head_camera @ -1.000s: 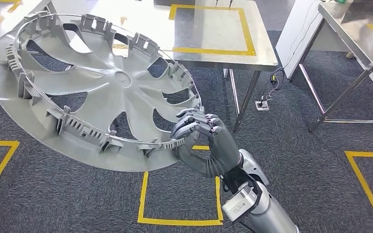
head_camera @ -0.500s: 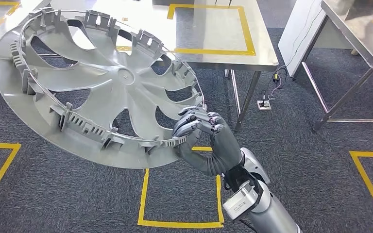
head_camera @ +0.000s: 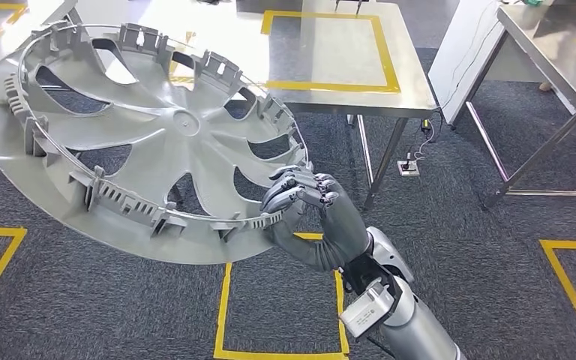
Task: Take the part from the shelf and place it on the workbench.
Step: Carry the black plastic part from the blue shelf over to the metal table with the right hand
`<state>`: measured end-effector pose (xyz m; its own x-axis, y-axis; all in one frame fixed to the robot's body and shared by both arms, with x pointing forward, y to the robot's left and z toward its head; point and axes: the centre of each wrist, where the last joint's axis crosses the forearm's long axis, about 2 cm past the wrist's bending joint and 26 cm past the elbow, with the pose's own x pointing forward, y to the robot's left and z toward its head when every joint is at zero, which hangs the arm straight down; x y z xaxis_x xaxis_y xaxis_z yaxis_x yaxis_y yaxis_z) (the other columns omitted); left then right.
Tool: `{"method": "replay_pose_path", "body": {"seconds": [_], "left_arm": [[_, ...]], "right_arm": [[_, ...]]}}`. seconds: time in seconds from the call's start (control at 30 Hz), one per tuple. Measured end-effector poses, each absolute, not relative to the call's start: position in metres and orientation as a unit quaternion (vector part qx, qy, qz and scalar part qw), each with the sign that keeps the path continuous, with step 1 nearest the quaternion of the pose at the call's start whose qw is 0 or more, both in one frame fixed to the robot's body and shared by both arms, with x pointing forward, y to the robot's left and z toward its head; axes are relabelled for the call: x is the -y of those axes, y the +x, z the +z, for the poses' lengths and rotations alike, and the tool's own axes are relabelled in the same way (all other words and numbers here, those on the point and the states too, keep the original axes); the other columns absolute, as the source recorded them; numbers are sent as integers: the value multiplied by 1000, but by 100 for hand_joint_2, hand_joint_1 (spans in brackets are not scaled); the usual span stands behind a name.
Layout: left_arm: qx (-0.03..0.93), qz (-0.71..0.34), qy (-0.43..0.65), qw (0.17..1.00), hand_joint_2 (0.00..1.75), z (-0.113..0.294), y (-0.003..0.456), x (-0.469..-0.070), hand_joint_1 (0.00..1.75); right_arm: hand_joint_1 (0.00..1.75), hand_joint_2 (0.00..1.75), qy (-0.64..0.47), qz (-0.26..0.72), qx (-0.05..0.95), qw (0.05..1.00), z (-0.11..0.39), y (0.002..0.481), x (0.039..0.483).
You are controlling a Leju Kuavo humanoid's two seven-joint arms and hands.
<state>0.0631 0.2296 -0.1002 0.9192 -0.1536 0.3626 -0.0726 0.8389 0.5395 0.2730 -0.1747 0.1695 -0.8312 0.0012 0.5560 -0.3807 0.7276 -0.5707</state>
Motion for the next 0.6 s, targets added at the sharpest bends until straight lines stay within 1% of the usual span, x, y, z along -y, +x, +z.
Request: {"method": "replay_pose_path", "body": {"seconds": [0.6], "left_arm": [[209,-22,283,936,175,-100,67,-230,0]], "right_arm": [[175,175,109,350,889,273,168,272,174]]}}
